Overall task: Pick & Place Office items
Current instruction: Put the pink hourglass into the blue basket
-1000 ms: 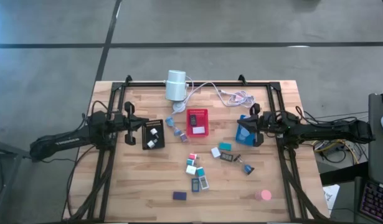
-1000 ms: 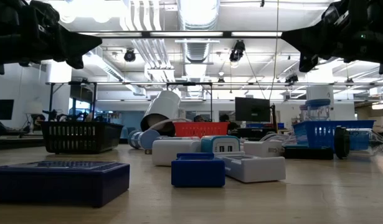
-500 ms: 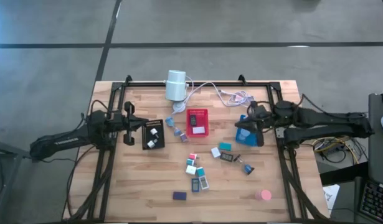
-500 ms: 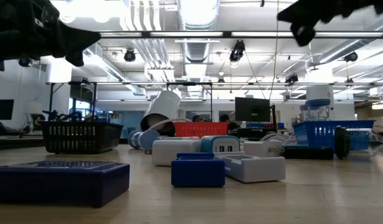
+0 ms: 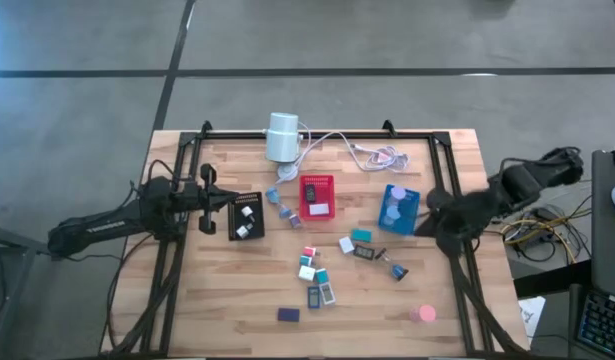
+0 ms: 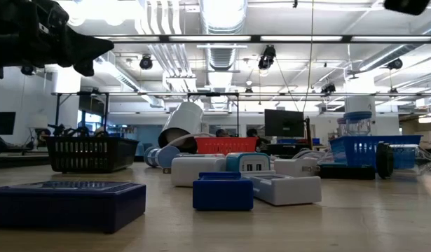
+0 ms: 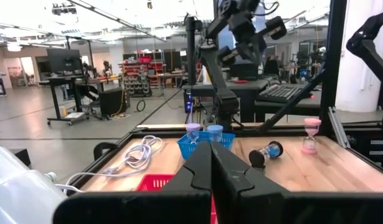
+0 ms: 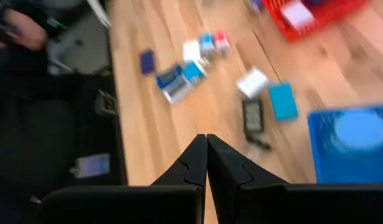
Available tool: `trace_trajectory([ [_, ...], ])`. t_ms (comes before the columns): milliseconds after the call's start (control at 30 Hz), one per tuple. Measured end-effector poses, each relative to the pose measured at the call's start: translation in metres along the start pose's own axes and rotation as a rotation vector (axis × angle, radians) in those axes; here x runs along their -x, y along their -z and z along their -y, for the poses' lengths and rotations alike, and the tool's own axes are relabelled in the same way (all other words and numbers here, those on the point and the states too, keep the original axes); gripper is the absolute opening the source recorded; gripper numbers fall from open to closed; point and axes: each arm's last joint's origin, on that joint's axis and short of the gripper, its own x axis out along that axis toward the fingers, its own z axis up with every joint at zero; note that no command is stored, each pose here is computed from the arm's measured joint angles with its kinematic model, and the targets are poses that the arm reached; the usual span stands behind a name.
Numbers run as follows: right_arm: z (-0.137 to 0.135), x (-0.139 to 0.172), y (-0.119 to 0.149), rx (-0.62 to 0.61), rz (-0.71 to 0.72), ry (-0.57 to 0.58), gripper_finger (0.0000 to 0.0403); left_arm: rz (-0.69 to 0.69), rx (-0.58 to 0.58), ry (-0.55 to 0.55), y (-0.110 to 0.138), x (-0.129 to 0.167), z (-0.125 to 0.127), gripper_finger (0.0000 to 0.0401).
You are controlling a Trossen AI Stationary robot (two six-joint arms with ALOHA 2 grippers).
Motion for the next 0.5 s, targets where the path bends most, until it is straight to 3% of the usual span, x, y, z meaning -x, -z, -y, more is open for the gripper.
trace_trajectory([
  [133, -0.015, -0.010, 0.014, -0.055, -0.115, 0.088, 0.0008, 0.003, -0.001, 0.000, 0.000, 0.000, 0.000, 0.0001],
  [267, -0.035, -0.026, 0.029, -0.084, -0.237, 0.105, 0.0018, 0.003, -0.012, 0.000, 0.000, 0.000, 0.000, 0.0000],
  [500, -0.072, -0.049, 0.055, -0.168, -0.402, 0.166, 0.0086, 0.009, -0.037, -0.002, -0.001, 0.000, 0.000, 0.0000],
])
